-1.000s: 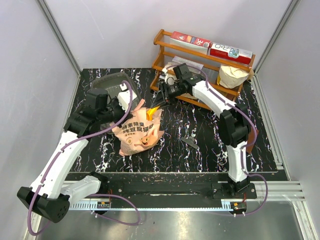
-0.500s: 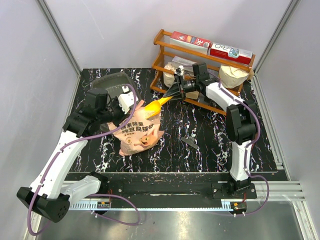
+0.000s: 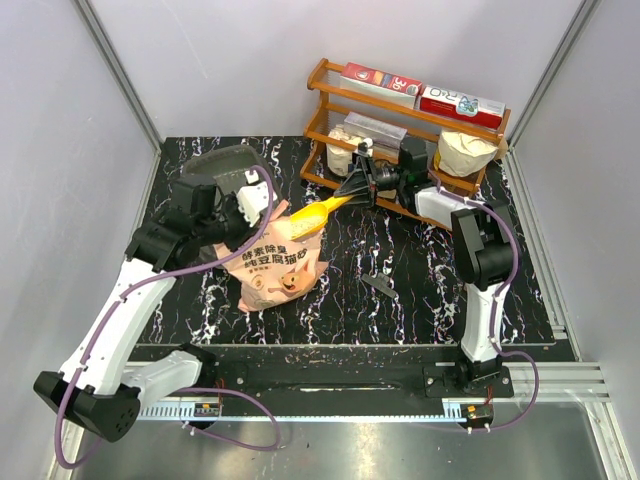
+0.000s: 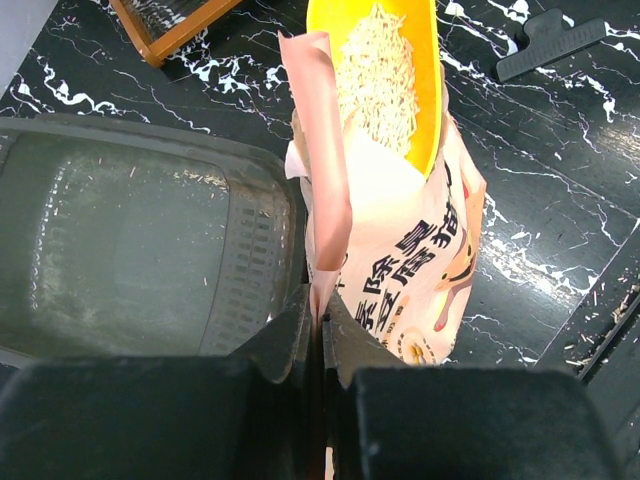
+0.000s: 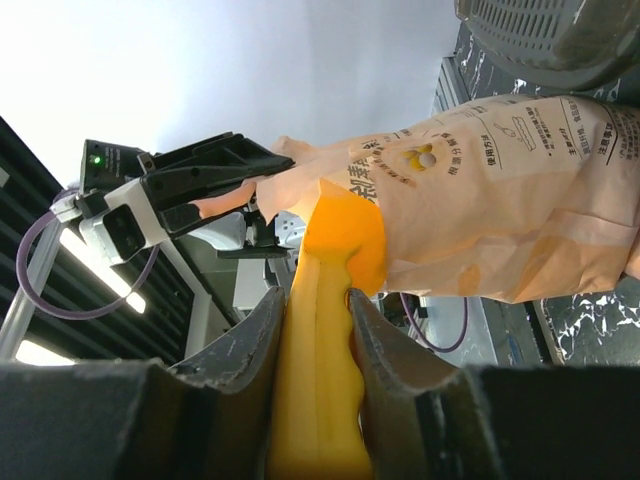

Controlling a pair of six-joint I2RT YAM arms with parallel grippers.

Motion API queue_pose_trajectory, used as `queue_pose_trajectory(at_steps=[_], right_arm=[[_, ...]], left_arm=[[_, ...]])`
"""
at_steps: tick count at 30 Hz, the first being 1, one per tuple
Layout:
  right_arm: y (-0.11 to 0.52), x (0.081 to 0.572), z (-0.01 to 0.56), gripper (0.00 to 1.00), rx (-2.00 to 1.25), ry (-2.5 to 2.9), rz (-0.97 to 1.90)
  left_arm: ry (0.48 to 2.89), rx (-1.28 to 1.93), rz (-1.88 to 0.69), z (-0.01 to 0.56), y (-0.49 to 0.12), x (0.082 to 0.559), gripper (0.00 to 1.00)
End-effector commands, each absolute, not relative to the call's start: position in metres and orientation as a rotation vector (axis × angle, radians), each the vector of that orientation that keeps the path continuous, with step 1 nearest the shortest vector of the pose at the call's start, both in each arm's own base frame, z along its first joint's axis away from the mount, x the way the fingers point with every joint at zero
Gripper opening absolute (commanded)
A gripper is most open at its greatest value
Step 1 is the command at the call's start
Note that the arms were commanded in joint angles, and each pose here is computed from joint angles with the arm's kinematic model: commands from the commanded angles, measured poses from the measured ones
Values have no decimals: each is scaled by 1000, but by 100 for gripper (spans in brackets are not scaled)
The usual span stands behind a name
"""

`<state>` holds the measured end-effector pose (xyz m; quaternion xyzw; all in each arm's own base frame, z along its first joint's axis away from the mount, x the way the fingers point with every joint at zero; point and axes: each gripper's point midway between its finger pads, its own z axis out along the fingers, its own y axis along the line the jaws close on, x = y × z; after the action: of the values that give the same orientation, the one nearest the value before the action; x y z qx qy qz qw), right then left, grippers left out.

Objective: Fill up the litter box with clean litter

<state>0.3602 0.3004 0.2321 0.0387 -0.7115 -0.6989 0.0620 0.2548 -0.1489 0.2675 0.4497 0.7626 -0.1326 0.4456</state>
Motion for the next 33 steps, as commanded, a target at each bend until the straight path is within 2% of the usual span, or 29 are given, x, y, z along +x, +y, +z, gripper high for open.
queue_pose_trajectory(at_steps=[1, 12, 18, 26, 27, 33], right_arm=[[277, 358, 283, 0, 333, -2177, -2235], [272, 378, 317, 0, 327, -2246, -2279], [286, 421, 324, 0, 231, -2395, -2327], [361, 444, 317, 0, 336, -2536, -2293], [371, 464, 322, 0, 329, -2628, -2318], [421, 517, 299, 0, 425, -3128, -2235]], left_arm=[[1705, 1082, -247, 321, -149, 267, 0], [1714, 1129, -210, 306, -137, 247, 0], [1714, 1158, -219, 300, -134, 236, 0], [1713, 1180, -276, 297, -140, 228, 0], [1717, 1177, -283, 297, -141, 227, 0], [1712, 1186, -306, 304, -140, 217, 0]])
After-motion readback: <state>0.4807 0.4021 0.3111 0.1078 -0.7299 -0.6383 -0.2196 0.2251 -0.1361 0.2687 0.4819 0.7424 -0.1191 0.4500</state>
